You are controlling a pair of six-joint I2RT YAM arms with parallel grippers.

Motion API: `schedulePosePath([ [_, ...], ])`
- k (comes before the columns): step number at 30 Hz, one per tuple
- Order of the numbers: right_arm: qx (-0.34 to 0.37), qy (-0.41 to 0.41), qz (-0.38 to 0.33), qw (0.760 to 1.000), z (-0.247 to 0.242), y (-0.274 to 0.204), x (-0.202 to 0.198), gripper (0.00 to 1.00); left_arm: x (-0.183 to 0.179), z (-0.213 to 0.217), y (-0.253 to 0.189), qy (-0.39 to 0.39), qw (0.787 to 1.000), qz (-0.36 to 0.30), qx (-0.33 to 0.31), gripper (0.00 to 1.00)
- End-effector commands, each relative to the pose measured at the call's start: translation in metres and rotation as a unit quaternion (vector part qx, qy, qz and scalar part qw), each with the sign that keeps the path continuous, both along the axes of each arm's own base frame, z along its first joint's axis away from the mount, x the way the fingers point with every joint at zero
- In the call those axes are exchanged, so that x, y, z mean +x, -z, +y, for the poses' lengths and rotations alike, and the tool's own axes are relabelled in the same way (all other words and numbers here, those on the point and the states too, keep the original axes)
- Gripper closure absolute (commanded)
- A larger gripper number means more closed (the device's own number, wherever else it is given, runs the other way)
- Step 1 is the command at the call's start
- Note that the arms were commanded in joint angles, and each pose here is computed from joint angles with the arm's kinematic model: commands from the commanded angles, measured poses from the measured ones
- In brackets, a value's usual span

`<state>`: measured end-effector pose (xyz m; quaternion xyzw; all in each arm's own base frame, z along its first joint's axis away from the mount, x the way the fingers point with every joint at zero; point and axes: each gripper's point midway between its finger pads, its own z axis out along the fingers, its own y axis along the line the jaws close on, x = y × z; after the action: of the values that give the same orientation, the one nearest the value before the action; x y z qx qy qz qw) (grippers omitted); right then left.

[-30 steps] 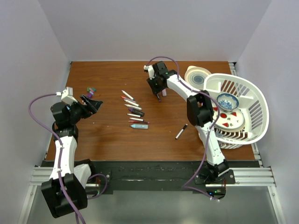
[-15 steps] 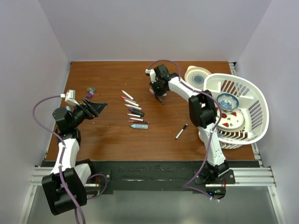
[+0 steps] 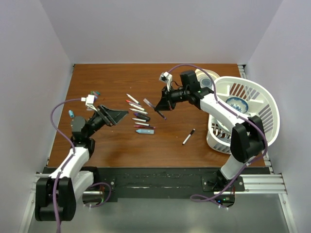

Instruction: Open the pen caps

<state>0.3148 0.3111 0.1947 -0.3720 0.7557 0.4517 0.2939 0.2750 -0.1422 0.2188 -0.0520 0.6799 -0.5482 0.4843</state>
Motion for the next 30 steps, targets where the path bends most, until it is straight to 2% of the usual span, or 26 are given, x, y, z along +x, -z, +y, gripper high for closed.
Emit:
schedulePosePath([
  [1,0.093,-0.076,0.005,0.993,0.014,-0.027,-0.025,1.00,0.005,-0.013,-0.047,-0.041,0.996,-0.070,-0.041,0.05],
  [7,0.111,-0.093,0.021,0.989,0.018,-0.025,-0.035,1.00,0.014,-0.048,-0.051,-0.041,0.996,-0.058,-0.053,0.03],
  [11,0.116,-0.105,0.022,0.987,0.022,-0.025,-0.042,1.00,0.032,-0.066,-0.040,-0.051,0.997,-0.027,-0.044,0.04],
  [14,0.114,-0.109,0.024,0.987,0.026,-0.022,-0.045,1.00,0.041,-0.080,-0.039,-0.045,0.998,-0.019,-0.039,0.09],
  [18,0.109,-0.111,0.029,0.987,0.030,-0.017,-0.047,1.00,0.048,-0.093,-0.038,-0.035,0.999,-0.010,-0.033,0.30],
  [19,0.108,-0.110,0.028,0.988,0.030,-0.017,-0.047,1.00,0.049,-0.094,-0.039,-0.034,0.999,-0.008,-0.031,0.43],
  [21,0.104,-0.104,0.026,0.989,0.029,-0.015,-0.045,1.00,0.049,-0.096,-0.033,-0.032,0.999,0.003,-0.027,0.55],
  [22,0.102,-0.101,0.026,0.989,0.029,-0.014,-0.044,1.00,0.048,-0.096,-0.032,-0.031,0.999,0.007,-0.028,0.69],
  [24,0.098,-0.098,0.025,0.990,0.029,-0.013,-0.043,1.00,0.047,-0.096,-0.027,-0.029,0.999,0.013,-0.025,0.83],
  [25,0.095,-0.092,0.023,0.991,0.029,-0.012,-0.041,1.00,0.046,-0.096,-0.026,-0.028,0.999,0.017,-0.025,1.00],
  [30,0.081,-0.082,0.011,0.993,0.027,-0.007,-0.037,1.00,0.044,-0.096,-0.026,-0.025,0.999,0.017,-0.017,1.00],
])
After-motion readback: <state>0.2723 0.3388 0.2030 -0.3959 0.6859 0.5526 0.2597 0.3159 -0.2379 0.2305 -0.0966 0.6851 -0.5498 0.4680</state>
